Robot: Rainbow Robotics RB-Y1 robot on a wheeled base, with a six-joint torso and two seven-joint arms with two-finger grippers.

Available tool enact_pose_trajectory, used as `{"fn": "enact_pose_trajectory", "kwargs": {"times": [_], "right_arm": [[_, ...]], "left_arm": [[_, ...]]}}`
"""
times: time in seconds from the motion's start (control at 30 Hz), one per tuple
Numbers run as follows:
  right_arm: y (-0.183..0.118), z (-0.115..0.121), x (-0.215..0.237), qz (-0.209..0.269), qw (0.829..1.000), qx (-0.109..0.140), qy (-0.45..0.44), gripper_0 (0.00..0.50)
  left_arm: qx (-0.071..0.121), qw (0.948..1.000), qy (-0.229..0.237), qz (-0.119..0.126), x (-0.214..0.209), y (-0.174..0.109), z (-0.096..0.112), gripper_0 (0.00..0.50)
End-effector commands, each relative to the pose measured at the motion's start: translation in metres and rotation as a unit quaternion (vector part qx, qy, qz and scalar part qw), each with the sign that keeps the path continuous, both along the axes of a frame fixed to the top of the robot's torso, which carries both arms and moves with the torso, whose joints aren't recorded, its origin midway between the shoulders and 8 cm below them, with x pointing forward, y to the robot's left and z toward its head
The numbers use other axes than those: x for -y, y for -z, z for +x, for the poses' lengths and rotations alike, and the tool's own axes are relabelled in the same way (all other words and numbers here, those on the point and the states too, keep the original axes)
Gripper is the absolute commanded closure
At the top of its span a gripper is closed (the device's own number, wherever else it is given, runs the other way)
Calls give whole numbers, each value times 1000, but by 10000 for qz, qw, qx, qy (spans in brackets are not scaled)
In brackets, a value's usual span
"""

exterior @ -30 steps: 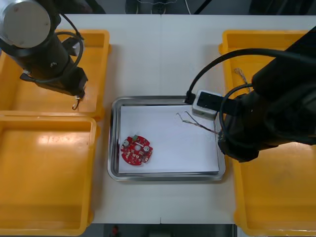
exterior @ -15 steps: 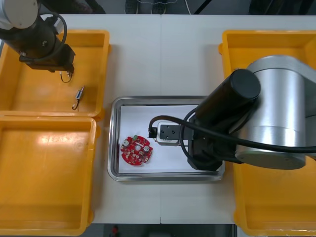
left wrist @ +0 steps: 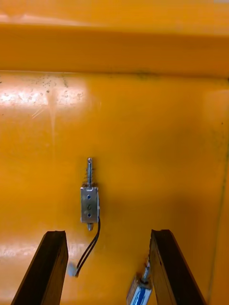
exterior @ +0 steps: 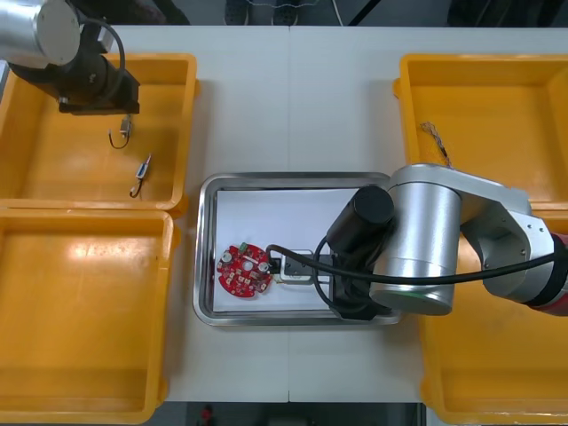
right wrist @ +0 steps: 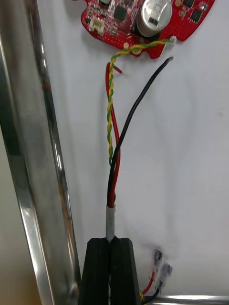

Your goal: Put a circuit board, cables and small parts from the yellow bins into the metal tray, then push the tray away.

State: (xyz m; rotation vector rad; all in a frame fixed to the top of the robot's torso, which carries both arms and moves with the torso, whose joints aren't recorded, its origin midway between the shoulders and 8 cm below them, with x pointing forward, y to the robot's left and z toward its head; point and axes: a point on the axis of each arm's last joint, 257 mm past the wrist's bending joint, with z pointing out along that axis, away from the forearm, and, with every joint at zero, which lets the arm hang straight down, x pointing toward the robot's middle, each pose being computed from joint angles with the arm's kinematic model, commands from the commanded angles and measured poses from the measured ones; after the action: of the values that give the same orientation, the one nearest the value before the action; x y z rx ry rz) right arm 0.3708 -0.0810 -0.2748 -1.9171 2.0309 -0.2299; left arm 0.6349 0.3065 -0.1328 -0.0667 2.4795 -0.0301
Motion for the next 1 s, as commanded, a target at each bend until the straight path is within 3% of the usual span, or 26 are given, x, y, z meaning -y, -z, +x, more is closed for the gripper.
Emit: {"fn": "enact_pose_trajectory", "kwargs": {"times": [0.03, 0.23, 0.43, 0.5, 0.6, 0.63, 0.67, 0.8, 1.0], "right_arm": [[10, 5, -2, -157, 9995, 54, -256, 500], [27, 6, 2, -221, 9993, 129, -273, 500], [30, 6, 2, -196, 9995, 112, -232, 500], [30, 7, 3, -199, 9995, 134, -224, 455], [29, 9, 3, -214, 9993, 193, -221, 313], [28, 9, 3, -219, 9993, 200, -224, 213], [27, 11, 3, -203, 9993, 225, -211, 157], [21, 16, 2, -150, 9993, 282, -178, 63], [11, 22, -1, -23, 9995, 305, -84, 46]], "left_arm": [[433, 9975, 500, 245, 21, -27, 24, 0], [445, 9962, 498, 566, 15, -11, 30, 0], [451, 9955, 456, 703, 3, -1, 34, 0], [419, 9952, 455, 760, 0, 3, 34, 0], [418, 9950, 446, 790, -5, 7, 35, 0], [415, 9951, 440, 785, -6, 8, 35, 0], [396, 9953, 438, 770, -6, 10, 34, 0], [355, 9954, 461, 755, -6, 16, 34, 0], [296, 9951, 464, 821, -9, 31, 34, 0]]}}
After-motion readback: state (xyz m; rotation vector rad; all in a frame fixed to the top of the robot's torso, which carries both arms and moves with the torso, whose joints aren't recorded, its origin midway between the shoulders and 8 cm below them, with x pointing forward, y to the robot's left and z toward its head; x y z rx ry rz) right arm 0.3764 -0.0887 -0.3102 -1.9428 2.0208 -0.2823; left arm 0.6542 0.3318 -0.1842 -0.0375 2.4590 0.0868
